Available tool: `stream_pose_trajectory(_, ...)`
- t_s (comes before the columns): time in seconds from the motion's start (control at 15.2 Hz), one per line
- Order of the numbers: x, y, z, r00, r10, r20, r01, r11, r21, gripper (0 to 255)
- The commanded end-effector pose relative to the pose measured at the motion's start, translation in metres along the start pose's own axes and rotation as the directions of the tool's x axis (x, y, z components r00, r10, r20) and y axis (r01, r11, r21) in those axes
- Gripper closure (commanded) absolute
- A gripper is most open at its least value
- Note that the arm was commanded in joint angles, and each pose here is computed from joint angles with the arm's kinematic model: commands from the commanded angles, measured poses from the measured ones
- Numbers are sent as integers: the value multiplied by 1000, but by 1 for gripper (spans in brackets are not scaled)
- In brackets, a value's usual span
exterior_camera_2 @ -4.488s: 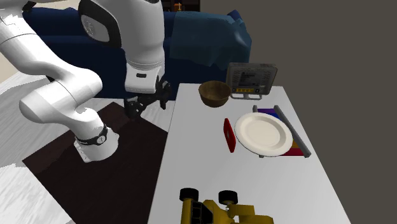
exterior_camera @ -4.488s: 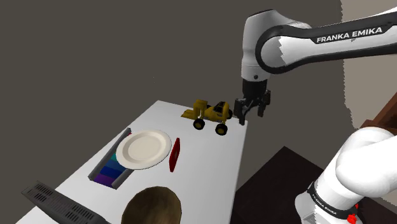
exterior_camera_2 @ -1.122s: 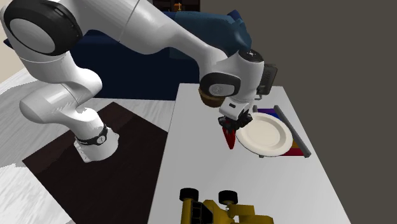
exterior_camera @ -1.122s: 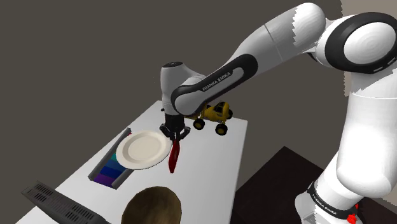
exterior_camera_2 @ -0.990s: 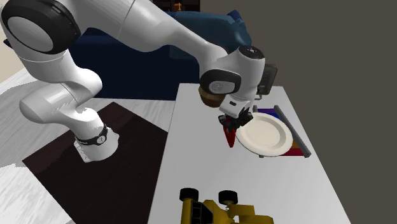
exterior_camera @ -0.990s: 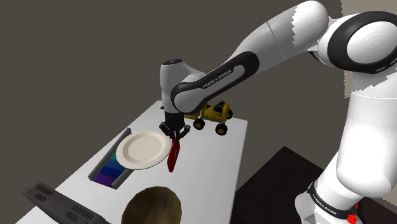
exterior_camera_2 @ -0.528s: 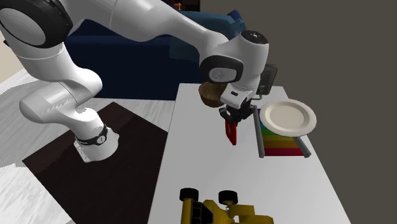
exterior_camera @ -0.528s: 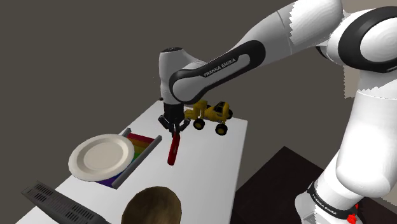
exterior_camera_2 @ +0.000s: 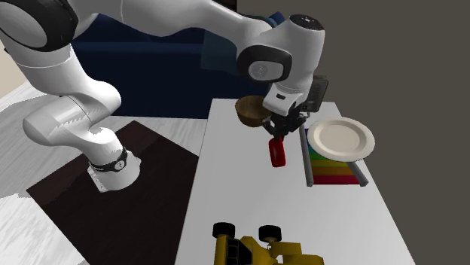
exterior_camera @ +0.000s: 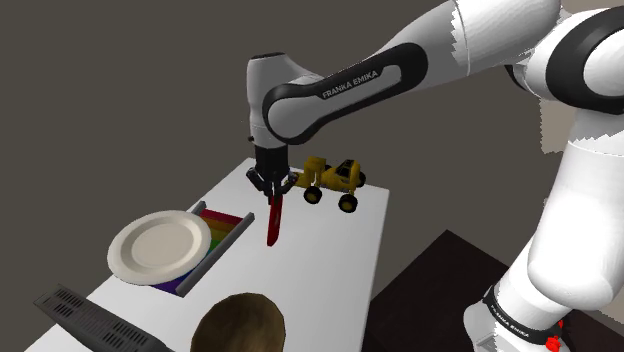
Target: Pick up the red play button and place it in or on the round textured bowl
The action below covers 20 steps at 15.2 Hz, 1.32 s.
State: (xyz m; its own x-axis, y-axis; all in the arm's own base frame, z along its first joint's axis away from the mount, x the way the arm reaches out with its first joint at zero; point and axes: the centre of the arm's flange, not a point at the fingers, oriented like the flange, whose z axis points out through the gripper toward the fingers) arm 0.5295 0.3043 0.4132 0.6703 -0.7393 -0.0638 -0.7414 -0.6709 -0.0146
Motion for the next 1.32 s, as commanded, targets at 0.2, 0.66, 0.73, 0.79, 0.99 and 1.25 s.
stream_pose_trajectory(0.2, -2, 1, -27, 1000, 0, 0, 0, 1000, 0, 255)
stream_pose_trajectory(0.66, -5, 0, -64, 1000, 0, 0, 0, 1000, 0, 255)
stream_pose_trajectory(0.73, -5, 0, -69, 1000, 0, 0, 0, 1000, 0, 255)
stream_pose_trajectory(0.79, -5, 0, -75, 1000, 0, 0, 0, 1000, 0, 255)
stream_pose_trajectory(0.99, -31, 0, -79, 1000, 0, 0, 0, 1000, 0, 255)
stream_pose_trajectory(1.25, -84, 2, -86, 1000, 0, 0, 0, 1000, 0, 255)
